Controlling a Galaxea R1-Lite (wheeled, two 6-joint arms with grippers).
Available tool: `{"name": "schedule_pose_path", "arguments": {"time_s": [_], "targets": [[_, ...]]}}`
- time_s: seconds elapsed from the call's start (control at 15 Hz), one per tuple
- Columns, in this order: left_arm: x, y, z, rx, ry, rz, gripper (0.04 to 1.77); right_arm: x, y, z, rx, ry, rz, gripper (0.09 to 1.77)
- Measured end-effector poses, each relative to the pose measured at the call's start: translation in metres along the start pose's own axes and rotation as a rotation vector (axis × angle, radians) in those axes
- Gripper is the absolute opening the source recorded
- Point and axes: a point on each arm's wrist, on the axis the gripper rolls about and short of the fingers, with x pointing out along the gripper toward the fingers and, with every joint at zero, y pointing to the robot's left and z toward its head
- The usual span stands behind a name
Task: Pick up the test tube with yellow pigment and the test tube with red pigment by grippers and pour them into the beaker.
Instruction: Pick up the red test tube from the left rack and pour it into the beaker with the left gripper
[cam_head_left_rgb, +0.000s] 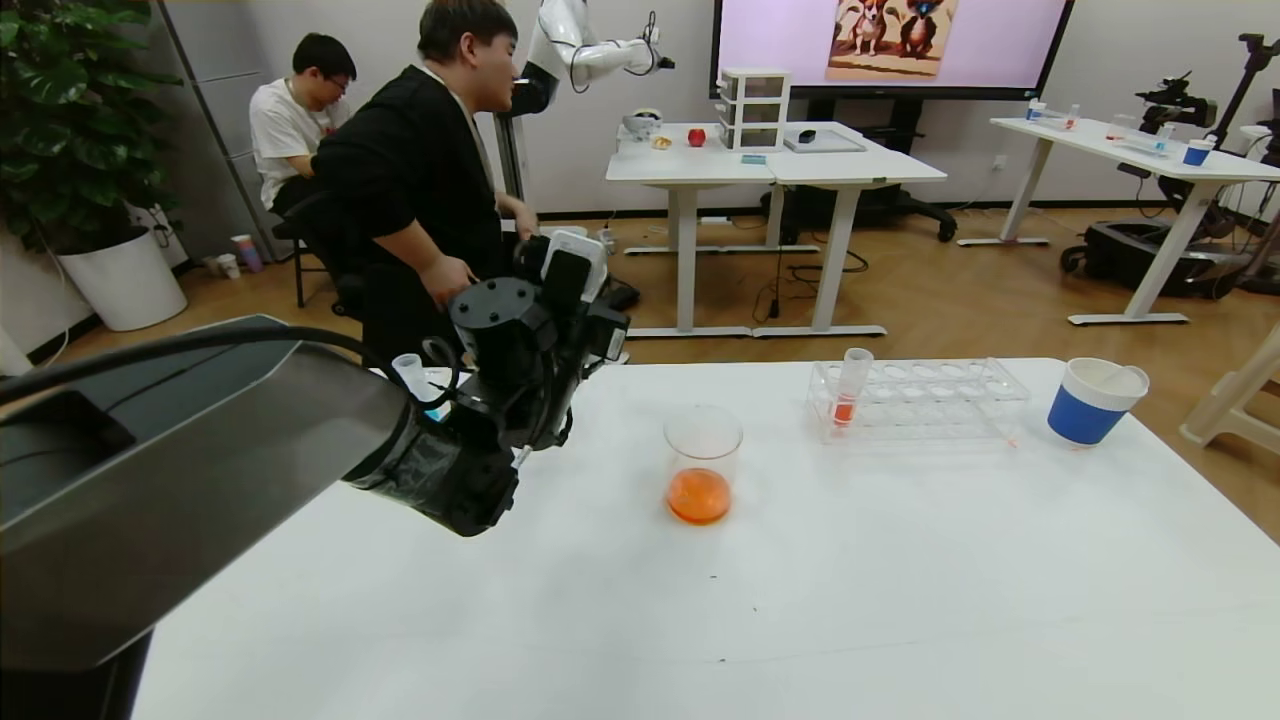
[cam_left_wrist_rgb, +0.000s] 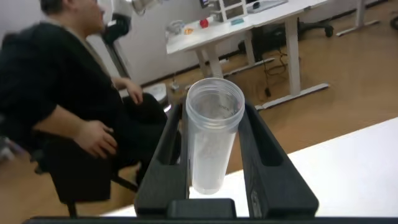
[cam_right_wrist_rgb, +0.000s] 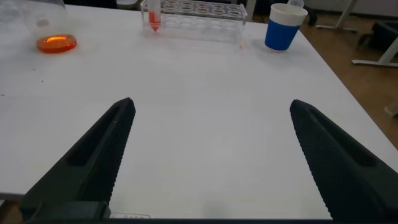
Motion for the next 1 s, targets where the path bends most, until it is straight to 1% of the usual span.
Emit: {"name": "schedule_pose_path", "arguments": {"time_s": [0.2, 0.33, 0.4, 0.6, 0.67, 0.73, 0.87, 1.0], "targets": [[-0.005, -0.012, 0.004, -0.15, 0.152, 0.066, 0.5, 0.0, 0.0, 0.0, 0.0, 0.0, -0.001, 1.73], [-0.01, -0.016, 0.009, -0.22, 0.24, 0.088, 0.5, 0.0, 0.0, 0.0, 0.0, 0.0, 0.0, 1.73], [-0.011, -0.015, 0.014, -0.246, 0.247, 0.092, 0.5, 0.0, 0.0, 0.0, 0.0, 0.0, -0.001, 1.73], [-0.011, -0.005, 0.026, -0.282, 0.227, 0.111, 0.5, 0.0, 0.0, 0.0, 0.0, 0.0, 0.0, 1.73], [-0.009, 0.004, 0.029, -0.289, 0.221, 0.129, 0.5, 0.0, 0.0, 0.0, 0.0, 0.0, 0.0, 1.73], [-0.007, 0.018, 0.03, -0.285, 0.226, 0.15, 0.5, 0.0, 0.0, 0.0, 0.0, 0.0, -0.001, 1.73], [-0.003, 0.057, 0.032, -0.271, 0.256, 0.189, 0.5, 0.0, 0.0, 0.0, 0.0, 0.0, -0.001, 1.73], [-0.002, 0.104, 0.037, -0.269, 0.263, 0.223, 0.5, 0.0, 0.0, 0.0, 0.0, 0.0, -0.001, 1.73]]}}
